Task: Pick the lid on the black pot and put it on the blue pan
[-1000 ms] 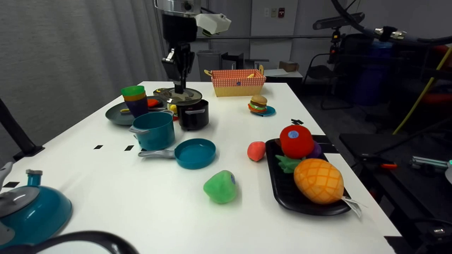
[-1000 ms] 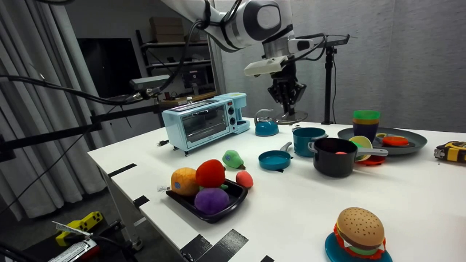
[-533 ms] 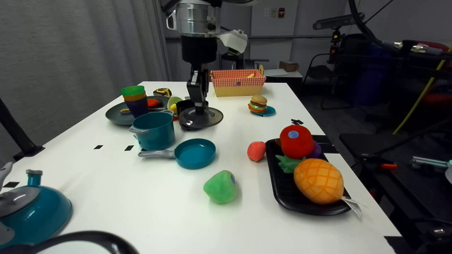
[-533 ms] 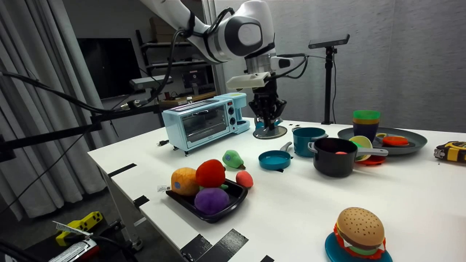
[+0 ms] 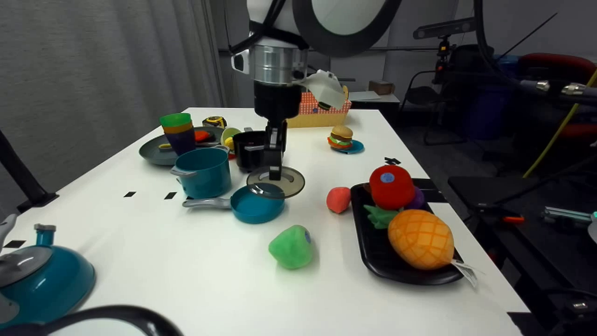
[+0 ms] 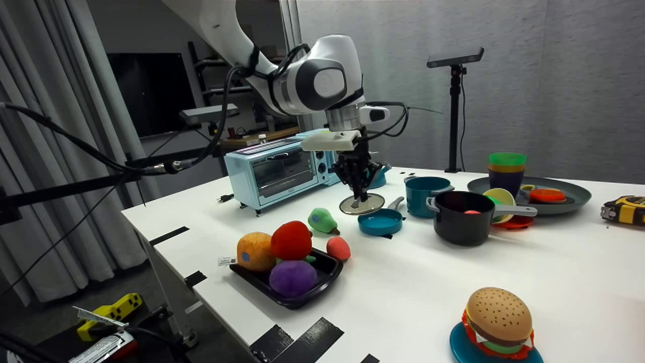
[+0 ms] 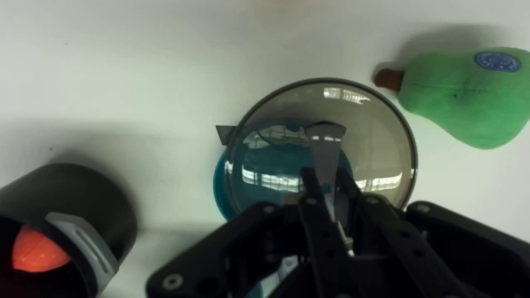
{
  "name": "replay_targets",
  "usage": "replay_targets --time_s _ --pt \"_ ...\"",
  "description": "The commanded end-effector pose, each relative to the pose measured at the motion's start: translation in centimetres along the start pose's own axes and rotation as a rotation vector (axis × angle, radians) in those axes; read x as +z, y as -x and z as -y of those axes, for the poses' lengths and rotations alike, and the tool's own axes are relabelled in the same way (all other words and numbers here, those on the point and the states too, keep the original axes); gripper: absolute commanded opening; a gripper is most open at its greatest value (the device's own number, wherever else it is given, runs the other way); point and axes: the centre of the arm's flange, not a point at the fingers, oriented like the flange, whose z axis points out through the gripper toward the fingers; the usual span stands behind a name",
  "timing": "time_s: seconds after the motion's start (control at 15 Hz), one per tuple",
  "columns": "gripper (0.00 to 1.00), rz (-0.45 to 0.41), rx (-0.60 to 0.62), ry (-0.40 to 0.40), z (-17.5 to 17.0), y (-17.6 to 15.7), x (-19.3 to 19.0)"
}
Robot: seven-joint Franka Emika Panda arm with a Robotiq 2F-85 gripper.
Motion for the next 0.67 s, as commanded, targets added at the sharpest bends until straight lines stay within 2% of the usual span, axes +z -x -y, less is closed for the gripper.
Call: replay_targets --time_s 0.0,0.6 --pt "0.04 -0.030 -0.026 0.016 -0.2 -0.3 0.8" --pt "0.04 -0.036 0.015 0.022 -2.2 -3.1 2.7"
